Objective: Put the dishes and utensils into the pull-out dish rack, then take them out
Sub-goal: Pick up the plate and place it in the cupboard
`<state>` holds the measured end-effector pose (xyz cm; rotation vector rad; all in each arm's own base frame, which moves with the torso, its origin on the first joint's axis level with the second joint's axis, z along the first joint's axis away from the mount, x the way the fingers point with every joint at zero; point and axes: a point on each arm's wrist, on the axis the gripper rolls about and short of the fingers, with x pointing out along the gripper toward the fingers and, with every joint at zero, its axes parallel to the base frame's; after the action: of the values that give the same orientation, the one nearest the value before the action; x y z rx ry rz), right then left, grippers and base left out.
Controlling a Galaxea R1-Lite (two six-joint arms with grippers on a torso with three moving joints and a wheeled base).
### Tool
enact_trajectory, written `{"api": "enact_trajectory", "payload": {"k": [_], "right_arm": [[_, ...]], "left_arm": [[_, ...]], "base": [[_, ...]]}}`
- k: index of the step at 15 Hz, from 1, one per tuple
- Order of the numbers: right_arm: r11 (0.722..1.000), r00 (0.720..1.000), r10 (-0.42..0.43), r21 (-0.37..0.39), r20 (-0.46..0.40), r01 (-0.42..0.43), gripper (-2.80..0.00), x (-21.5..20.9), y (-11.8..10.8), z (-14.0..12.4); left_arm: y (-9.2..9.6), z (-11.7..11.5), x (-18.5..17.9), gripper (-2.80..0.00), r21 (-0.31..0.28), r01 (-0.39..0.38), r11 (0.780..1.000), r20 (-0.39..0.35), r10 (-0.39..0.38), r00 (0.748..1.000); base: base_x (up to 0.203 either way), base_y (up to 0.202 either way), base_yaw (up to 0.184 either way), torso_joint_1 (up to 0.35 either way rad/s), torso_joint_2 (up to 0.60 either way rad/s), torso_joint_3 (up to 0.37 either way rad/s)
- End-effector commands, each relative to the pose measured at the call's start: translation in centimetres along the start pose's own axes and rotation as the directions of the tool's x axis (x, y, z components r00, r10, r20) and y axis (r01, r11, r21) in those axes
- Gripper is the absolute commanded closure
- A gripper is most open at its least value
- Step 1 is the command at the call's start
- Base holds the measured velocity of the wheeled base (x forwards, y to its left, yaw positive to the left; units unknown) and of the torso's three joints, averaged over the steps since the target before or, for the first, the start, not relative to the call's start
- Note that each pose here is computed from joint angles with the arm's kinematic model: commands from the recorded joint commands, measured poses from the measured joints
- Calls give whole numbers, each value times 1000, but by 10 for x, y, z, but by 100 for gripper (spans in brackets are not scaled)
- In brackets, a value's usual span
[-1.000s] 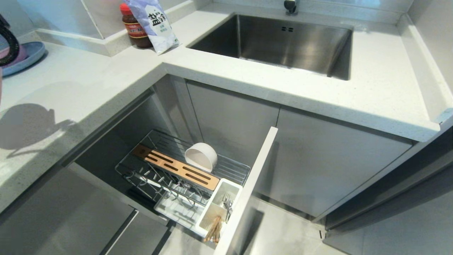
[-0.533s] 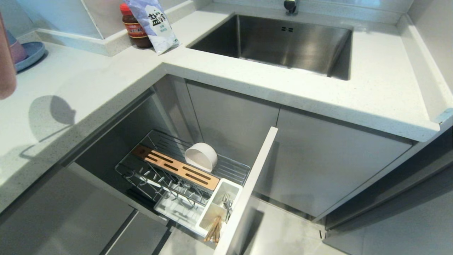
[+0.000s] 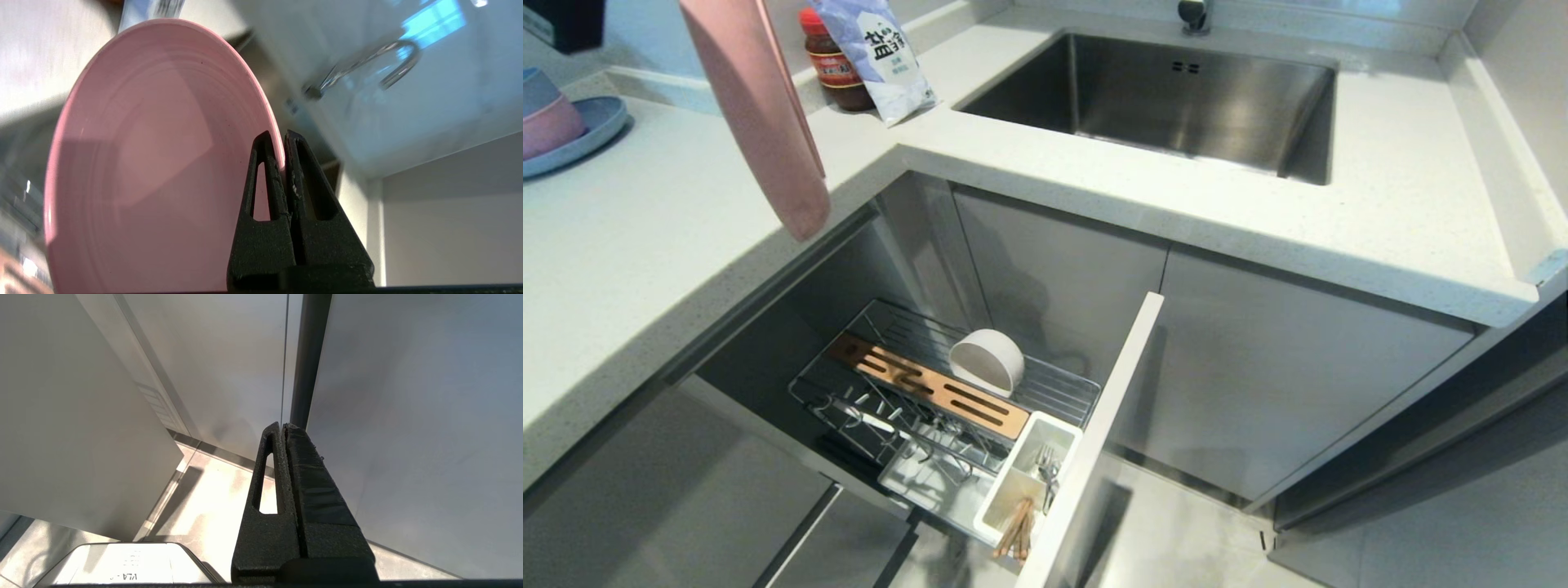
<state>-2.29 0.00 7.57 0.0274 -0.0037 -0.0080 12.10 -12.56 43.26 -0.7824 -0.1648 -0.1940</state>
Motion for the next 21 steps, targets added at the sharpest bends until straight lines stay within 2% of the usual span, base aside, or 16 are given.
{"api": "enact_trajectory", "payload": {"k": [1,3,7,9,13,17,19,21], "right_arm": [[1000,1000,0,0,1,0,0,0,0,0],[1000,1000,-1,0,1,1,0,0,0,0],[1000,1000,-1,0,1,1,0,0,0,0],[1000,1000,-1,0,1,1,0,0,0,0],[1000,1000,-1,0,1,1,0,0,0,0],[1000,1000,-1,0,1,1,0,0,0,0],[1000,1000,-1,0,1,1,0,0,0,0],[1000,1000,-1,0,1,1,0,0,0,0]], "left_arm": [[7,-38,7,0,-35,-48,998,-79,46,996],[13,-57,6,0,-113,-76,991,-128,61,990],[49,-110,1,0,-102,-211,972,-219,185,958],[70,-135,-1,0,-139,-286,948,-216,253,943],[98,-167,-4,0,-205,-347,915,-212,304,929],[135,-195,22,0,-264,-429,864,-143,405,903],[146,-198,30,0,-322,-453,831,-121,439,890],[156,-200,39,0,-358,-471,807,-136,454,881]], "base": [[0,0,0,0,0,0],[0,0,0,0,0,0],[0,0,0,0,0,0],[0,0,0,0,0,0],[0,0,0,0,0,0],[0,0,0,0,0,0],[0,0,0,0,0,0],[0,0,0,0,0,0]]}}
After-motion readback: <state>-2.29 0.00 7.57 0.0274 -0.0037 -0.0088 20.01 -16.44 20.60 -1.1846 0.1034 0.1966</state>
